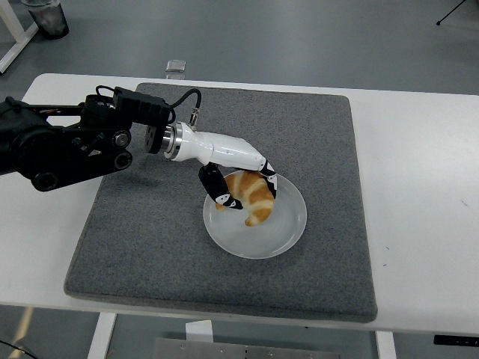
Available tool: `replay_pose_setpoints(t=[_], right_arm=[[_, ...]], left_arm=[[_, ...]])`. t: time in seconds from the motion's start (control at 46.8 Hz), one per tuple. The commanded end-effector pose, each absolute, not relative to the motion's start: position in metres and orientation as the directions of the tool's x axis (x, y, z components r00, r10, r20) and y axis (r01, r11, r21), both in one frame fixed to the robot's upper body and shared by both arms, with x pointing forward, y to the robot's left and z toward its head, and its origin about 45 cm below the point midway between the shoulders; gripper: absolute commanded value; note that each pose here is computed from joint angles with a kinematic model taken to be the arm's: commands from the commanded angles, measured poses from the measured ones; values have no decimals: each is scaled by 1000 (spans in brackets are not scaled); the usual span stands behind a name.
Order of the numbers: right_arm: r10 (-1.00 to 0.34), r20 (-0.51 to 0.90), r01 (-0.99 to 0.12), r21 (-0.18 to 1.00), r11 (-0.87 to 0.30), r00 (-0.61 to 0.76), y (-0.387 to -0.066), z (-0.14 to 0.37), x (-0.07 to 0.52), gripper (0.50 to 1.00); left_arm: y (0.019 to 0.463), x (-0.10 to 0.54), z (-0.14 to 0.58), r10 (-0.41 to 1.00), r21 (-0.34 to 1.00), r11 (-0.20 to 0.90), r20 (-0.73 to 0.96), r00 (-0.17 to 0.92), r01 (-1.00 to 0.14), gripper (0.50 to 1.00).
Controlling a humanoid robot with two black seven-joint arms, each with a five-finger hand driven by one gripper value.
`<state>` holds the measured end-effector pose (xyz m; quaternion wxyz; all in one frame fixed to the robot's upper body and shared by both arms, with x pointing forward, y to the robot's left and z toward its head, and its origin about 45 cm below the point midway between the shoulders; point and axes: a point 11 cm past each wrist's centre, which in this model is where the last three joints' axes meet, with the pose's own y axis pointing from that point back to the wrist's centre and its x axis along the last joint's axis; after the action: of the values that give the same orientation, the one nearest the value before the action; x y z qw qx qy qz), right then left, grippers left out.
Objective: Place the bread on the plate
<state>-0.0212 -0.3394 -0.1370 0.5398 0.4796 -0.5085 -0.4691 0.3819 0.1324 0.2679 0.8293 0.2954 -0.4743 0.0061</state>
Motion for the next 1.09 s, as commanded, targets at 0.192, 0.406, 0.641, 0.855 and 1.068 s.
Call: replay_pose_setpoints(t=[0.192, 0.406, 0.641, 0.855, 1.068], right_arm=[[-994, 99, 19, 995, 100, 43, -339, -137, -21, 952], [-994, 99, 19, 995, 100, 43, -339, -137, -21, 952], [-994, 99, 19, 995, 100, 43, -339, -137, -21, 952], [-994, 97, 19, 995, 98, 43, -339, -137, -21, 952], [-994, 99, 19, 995, 100, 43, -339, -137, -21, 952]], left_arm=[[131, 381, 261, -283, 497, 819, 784, 553, -285, 500], [137, 383, 254, -295, 513, 806, 779, 553, -294, 500], [127, 382, 251, -309, 507, 813, 793, 526, -286, 500], [123, 381, 249, -325, 512, 812, 796, 512, -281, 500], [121, 383, 240, -334, 524, 803, 790, 513, -283, 500]])
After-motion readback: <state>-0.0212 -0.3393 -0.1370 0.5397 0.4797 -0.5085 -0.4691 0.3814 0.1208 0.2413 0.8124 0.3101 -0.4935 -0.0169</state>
